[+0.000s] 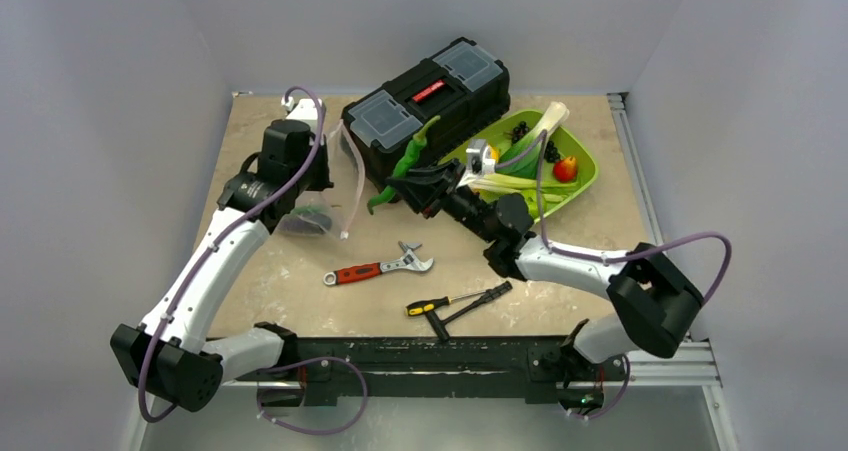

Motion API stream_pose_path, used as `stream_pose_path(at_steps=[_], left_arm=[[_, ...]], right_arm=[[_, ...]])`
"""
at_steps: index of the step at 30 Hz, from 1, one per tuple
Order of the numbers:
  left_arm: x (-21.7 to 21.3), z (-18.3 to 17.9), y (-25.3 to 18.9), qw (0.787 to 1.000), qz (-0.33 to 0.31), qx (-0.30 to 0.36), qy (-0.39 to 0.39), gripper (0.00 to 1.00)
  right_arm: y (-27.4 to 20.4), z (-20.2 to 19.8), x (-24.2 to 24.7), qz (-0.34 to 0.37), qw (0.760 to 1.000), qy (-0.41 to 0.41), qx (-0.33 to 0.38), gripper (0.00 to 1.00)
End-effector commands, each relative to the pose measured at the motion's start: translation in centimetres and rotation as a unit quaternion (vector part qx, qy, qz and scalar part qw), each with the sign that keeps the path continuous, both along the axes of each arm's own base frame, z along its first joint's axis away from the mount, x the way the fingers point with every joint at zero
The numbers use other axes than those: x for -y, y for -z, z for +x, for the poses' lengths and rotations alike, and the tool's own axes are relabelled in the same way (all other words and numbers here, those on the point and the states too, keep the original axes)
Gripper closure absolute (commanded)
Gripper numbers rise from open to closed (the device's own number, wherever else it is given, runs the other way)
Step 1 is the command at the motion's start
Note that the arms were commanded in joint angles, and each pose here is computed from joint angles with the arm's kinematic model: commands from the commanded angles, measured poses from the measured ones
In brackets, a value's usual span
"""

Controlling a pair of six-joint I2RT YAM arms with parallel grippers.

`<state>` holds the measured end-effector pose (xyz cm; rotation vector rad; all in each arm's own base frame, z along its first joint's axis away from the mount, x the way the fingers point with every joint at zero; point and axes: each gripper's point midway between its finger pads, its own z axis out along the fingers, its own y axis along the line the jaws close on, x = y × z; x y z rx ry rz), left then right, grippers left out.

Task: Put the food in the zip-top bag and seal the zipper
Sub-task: Place the fake vegetable in the zipper food storage bag.

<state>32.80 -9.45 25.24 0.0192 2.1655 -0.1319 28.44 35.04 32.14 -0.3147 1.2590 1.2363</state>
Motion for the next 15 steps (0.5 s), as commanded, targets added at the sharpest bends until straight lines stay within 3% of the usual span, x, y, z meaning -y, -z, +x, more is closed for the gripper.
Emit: stream_pose_path(at_steps=[1, 11, 15], left_arm=[[0.0, 0.1, -2.3, 0.999, -0.022, 0.039, -0.004, 1.00], [-0.1, 0.0, -2.6, 0.999, -0.023, 0.044, -0.004, 1.00], [0.0, 0.0, -2.5, 0.999, -0.022, 0.043, -0.004, 1.00]], right_arm=[[-6.2, -3.8, -1.5, 0.066, 0.982, -0.013, 0.178, 1.00], [-9.1, -4.1, -4.0, 0.138, 0.968, -0.041, 0.206, 1.00], [-10.4, -2.8, -3.5, 0.107, 0.974, 0.004, 0.200, 1.00]])
